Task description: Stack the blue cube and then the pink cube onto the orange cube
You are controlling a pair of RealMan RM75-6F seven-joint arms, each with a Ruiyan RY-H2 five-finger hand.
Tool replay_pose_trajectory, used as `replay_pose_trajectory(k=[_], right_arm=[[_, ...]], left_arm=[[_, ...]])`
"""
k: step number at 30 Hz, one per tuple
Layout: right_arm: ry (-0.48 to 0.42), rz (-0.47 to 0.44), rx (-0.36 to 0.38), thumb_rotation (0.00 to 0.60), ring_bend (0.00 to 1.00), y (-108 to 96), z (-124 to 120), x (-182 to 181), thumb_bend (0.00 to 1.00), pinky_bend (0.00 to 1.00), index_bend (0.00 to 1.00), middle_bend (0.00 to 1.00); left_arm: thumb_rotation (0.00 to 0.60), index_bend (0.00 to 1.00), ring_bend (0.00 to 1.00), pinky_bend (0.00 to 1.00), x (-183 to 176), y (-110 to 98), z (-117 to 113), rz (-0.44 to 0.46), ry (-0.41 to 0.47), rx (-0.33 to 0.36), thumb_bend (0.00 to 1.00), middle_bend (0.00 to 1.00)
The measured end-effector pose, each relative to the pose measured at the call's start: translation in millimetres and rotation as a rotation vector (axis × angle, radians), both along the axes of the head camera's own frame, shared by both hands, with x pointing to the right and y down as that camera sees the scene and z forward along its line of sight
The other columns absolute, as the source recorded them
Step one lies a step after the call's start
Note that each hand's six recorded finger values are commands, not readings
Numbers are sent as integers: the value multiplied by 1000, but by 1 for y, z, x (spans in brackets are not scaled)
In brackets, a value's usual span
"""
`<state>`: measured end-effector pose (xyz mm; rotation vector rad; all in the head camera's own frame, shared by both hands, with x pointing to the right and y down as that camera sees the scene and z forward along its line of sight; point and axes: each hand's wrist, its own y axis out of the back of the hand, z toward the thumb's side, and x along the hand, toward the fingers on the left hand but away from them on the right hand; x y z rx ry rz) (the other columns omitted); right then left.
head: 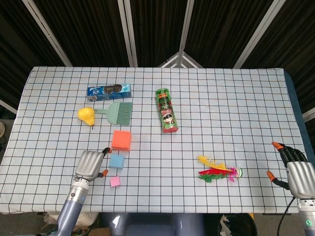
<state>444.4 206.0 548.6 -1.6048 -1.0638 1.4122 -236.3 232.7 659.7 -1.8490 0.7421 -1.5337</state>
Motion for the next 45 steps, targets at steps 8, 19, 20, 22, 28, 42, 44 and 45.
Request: replay_pose_trajectory(k=[8, 19, 20, 22, 28, 42, 44, 45], right_arm=[[-3, 1, 0, 600, 212, -1, 0, 1, 298, 222, 146, 197], [1, 1, -1, 600, 212, -1, 1, 1, 298, 222, 146, 197], [1, 1, -2, 600, 212, -1, 1, 1, 298, 222, 146, 197], [-1, 1, -3, 600, 212, -1, 1, 1, 298, 222, 146, 197], [-2, 0, -8, 600, 212, -1, 2, 1, 297, 223, 146, 197], [-4, 1, -7, 600, 219, -2, 2, 2, 298, 238, 146, 197], [-4, 1, -5, 600, 219, -2, 2, 2, 298, 237, 146, 197], [-6, 1, -3, 600, 219, -2, 1, 2, 298, 237, 146, 197]], left_arm=[[600, 325, 649, 849, 5, -3, 0, -3, -5, 12, 211, 907], [600, 335, 650, 850, 12, -5, 9, 9, -17, -11, 211, 908], [600, 336, 650, 850, 12, -5, 9, 9, -19, -10, 211, 908], [600, 338, 650, 850, 13, -6, 11, 9, -24, -8, 211, 908], [600, 344, 651, 852, 19, -7, 18, 19, -35, -15, 212, 910], [600, 436, 664, 858, 31, -5, 27, 46, -29, -36, 299, 918], [600, 441, 664, 858, 32, -4, 27, 49, -30, -34, 320, 918], [600, 443, 664, 858, 31, -5, 27, 49, -31, -31, 328, 918]])
